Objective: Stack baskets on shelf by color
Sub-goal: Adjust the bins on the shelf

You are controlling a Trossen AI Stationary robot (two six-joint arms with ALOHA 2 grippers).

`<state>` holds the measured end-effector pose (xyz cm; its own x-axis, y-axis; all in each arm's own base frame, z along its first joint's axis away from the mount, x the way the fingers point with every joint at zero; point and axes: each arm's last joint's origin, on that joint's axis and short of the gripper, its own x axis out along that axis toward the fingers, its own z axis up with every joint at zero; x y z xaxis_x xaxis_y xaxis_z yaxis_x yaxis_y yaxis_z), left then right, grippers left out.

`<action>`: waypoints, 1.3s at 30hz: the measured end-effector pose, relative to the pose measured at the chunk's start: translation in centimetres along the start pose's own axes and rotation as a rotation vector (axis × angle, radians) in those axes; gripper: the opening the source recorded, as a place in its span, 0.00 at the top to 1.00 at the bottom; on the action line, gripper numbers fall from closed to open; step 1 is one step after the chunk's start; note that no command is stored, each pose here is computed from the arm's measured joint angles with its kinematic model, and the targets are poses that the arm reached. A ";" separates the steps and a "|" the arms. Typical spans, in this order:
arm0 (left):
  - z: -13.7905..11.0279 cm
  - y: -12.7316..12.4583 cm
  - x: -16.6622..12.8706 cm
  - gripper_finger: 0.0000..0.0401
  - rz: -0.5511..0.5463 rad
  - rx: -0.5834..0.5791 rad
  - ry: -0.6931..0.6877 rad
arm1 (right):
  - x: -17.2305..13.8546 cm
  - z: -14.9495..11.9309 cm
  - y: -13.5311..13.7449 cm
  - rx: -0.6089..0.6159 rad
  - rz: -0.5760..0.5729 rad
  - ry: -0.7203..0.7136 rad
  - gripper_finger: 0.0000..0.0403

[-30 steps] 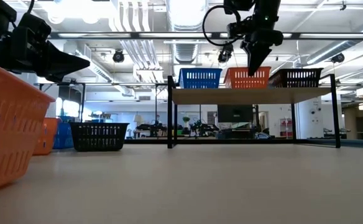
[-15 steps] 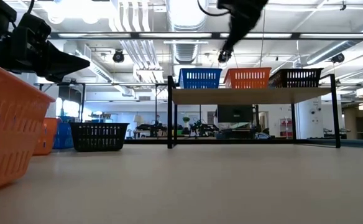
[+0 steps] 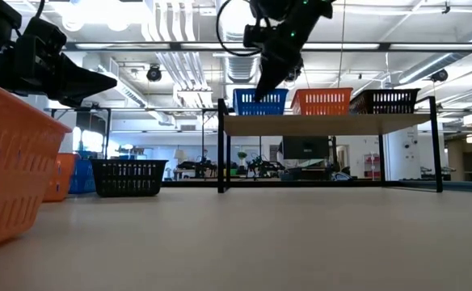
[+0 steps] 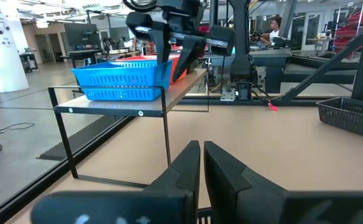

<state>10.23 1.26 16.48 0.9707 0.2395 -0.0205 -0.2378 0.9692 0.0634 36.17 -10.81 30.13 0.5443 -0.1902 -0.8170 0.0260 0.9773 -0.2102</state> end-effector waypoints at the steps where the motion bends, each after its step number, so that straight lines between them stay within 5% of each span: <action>1: 0.0 0.0 0.0 0.98 0.000 0.000 0.000 | 0.1 0.1 0.0 0.001 0.002 0.003 0.75; 10: 0.0 0.0 0.0 0.98 0.000 0.000 0.000 | -0.1 1.4 -0.1 -0.006 0.008 -0.031 0.96; 21: 0.0 0.0 0.0 0.98 0.000 0.000 0.000 | 0.5 1.7 0.6 -0.030 0.017 -0.025 0.97; 30: 0.0 0.0 0.0 0.98 0.000 0.000 0.000 | -0.4 1.9 0.4 -0.030 -0.006 -0.048 0.83; 39: 0.0 0.0 0.0 0.98 0.000 0.000 0.000 | -7.7 1.9 -0.3 -0.050 -0.139 -0.094 0.69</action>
<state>10.23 1.26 16.48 0.9707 0.2395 -0.0205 -0.2378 0.9692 0.0634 33.58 -9.50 37.53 0.6142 -0.3114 -0.7251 0.0661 0.9359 -0.3460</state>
